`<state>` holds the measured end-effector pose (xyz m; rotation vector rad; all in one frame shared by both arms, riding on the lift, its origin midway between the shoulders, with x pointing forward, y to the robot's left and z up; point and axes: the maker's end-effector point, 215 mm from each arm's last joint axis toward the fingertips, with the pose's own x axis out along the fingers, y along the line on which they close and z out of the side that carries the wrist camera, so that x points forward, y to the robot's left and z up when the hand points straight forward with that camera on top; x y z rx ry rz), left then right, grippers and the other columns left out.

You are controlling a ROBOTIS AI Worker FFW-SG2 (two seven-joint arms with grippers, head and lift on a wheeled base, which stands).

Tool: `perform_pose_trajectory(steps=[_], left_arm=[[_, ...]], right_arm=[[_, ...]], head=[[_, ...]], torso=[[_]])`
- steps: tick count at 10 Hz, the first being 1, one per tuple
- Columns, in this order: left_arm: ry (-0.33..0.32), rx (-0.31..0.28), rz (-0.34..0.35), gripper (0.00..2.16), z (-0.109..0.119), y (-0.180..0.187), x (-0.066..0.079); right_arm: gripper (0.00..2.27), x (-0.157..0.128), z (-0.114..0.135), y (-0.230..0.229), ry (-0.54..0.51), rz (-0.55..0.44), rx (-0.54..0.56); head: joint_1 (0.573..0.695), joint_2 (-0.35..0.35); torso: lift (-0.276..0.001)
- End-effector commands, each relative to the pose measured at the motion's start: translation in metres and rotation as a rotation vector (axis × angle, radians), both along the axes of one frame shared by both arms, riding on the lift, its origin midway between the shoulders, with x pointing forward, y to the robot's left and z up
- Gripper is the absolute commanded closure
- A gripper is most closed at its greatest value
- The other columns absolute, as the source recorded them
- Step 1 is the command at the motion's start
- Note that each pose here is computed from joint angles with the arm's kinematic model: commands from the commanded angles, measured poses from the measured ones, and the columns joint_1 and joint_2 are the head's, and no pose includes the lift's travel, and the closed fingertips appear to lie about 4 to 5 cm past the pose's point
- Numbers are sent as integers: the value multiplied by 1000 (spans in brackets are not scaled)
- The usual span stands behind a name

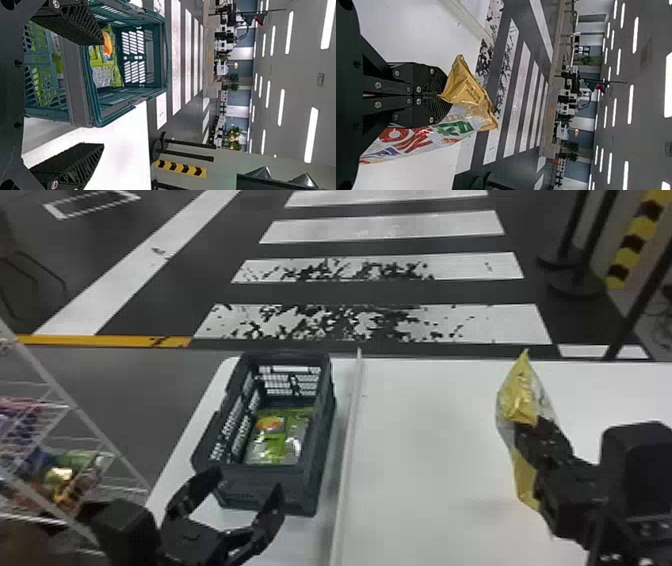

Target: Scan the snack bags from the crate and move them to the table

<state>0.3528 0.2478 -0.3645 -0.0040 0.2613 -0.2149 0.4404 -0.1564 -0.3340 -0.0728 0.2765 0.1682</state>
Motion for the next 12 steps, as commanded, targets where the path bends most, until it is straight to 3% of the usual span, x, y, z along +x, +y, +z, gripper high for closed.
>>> perform_pose_trajectory(steps=[1, 3, 6, 8, 10, 12], left_arm=[[-4, 2, -4, 83, 1, -2, 2], [-4, 5, -8, 83, 0, -3, 4], [1, 2, -10, 83, -6, -4, 8], [-1, 1, -9, 83, -6, -4, 9], [5, 3, -6, 83, -11, -2, 11], [7, 3, -5, 83, -14, -1, 12]], right_arm=[[2243, 3, 9, -25, 34, -34, 203], [2243, -7, -3, -40, 175, -9, 465], [2243, -22, 4, -48, 258, 51, 701], [2246, -26, -17, -66, 373, 84, 906], [2246, -25, -44, -85, 461, 69, 1010], [2226, -27, -74, -99, 556, 49, 1028]], head=[[695, 142], [695, 96], [695, 73], [695, 60], [695, 29], [695, 10]], torso=[[-95], [-95], [-95], [-95], [-95], [-95]])
